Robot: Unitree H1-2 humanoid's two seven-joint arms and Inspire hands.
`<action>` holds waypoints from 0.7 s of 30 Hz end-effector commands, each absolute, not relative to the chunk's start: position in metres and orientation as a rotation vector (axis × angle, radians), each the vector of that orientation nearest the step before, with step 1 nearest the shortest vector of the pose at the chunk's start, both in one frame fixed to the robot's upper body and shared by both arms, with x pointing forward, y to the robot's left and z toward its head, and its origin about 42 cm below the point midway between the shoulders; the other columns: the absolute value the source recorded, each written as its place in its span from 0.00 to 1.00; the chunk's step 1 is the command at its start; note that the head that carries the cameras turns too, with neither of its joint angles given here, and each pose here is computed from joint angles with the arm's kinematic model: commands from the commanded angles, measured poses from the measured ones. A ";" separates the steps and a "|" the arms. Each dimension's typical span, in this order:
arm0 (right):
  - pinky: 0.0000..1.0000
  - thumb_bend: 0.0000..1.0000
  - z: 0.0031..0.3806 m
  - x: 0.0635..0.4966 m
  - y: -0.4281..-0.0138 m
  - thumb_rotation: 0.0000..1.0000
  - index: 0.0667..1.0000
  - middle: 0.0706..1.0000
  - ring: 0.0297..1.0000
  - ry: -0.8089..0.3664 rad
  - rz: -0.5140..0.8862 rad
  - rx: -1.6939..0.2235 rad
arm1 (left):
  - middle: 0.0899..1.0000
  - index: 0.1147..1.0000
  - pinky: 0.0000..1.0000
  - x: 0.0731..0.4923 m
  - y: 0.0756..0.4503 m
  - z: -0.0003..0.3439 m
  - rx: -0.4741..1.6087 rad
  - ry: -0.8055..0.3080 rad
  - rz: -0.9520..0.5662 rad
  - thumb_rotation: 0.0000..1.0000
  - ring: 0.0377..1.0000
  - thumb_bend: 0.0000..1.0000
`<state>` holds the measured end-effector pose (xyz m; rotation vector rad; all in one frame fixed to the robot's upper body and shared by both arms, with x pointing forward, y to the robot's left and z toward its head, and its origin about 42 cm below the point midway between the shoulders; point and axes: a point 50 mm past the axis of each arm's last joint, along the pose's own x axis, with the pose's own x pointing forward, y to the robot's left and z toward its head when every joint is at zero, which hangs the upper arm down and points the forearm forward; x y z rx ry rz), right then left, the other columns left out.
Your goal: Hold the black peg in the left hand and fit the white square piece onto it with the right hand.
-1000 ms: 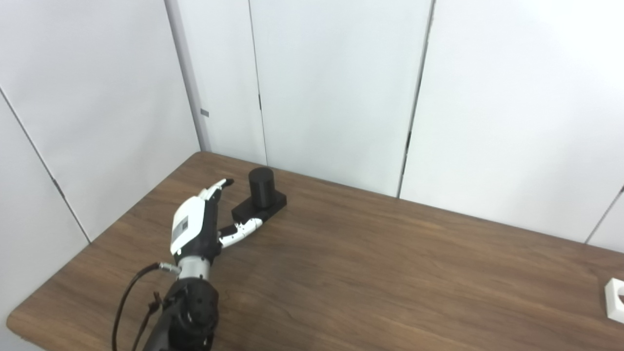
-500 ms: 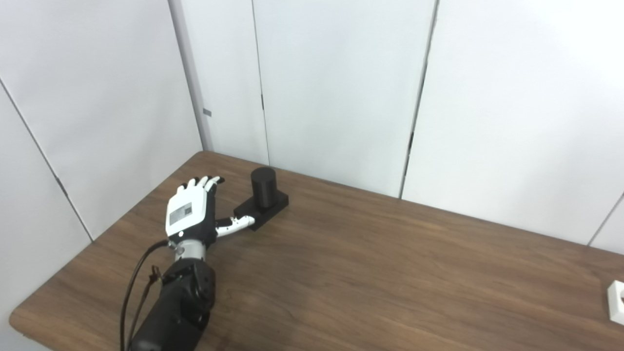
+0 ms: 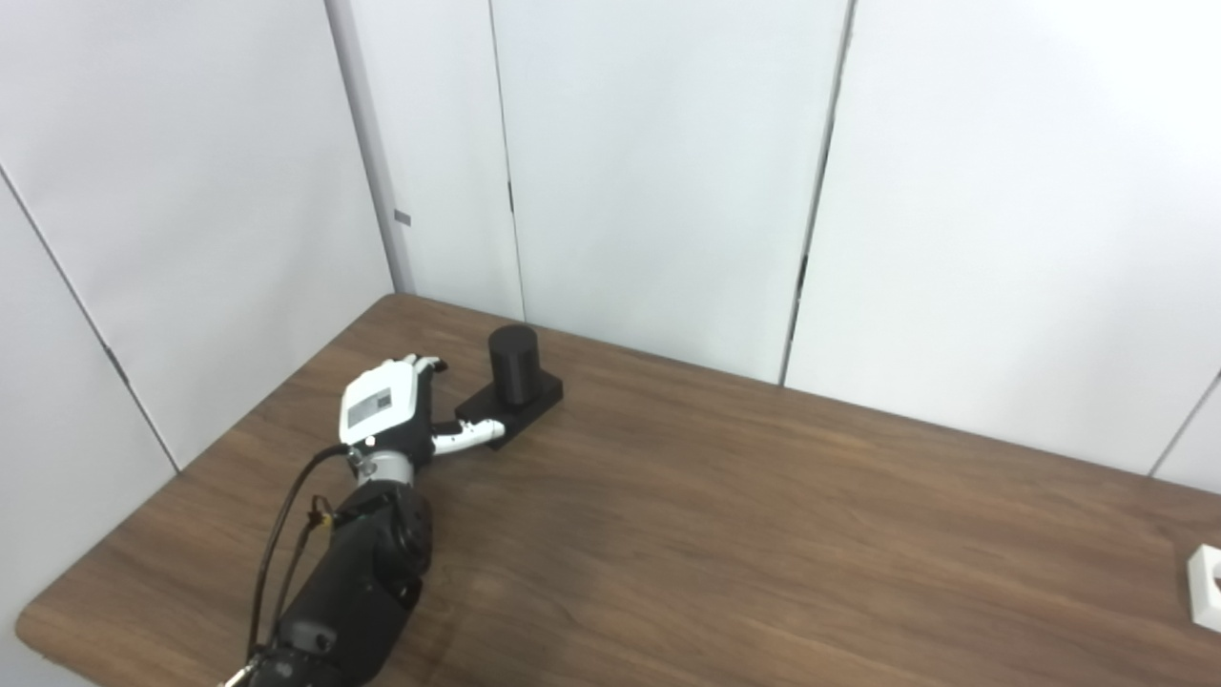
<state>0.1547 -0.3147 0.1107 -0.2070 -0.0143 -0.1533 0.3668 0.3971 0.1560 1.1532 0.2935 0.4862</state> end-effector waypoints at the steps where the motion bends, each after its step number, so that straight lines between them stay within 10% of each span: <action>1: 0.96 0.49 0.111 0.151 -0.310 1.00 0.90 0.88 0.92 -0.007 -0.140 -0.207 | 0.91 0.80 0.98 0.384 0.400 0.181 1.170 0.207 0.516 0.67 0.95 1.00; 7: 0.81 0.47 0.110 0.150 -0.309 1.00 0.90 0.88 0.90 -0.012 -0.135 -0.199 | 0.90 0.79 0.95 0.390 0.397 0.171 1.163 0.222 0.499 0.69 0.94 1.00; 21: 0.90 0.45 0.113 0.147 -0.307 1.00 0.94 0.91 0.93 0.006 -0.145 -0.206 | 0.88 0.78 0.95 0.407 0.411 0.149 1.205 0.300 0.506 0.61 0.92 1.00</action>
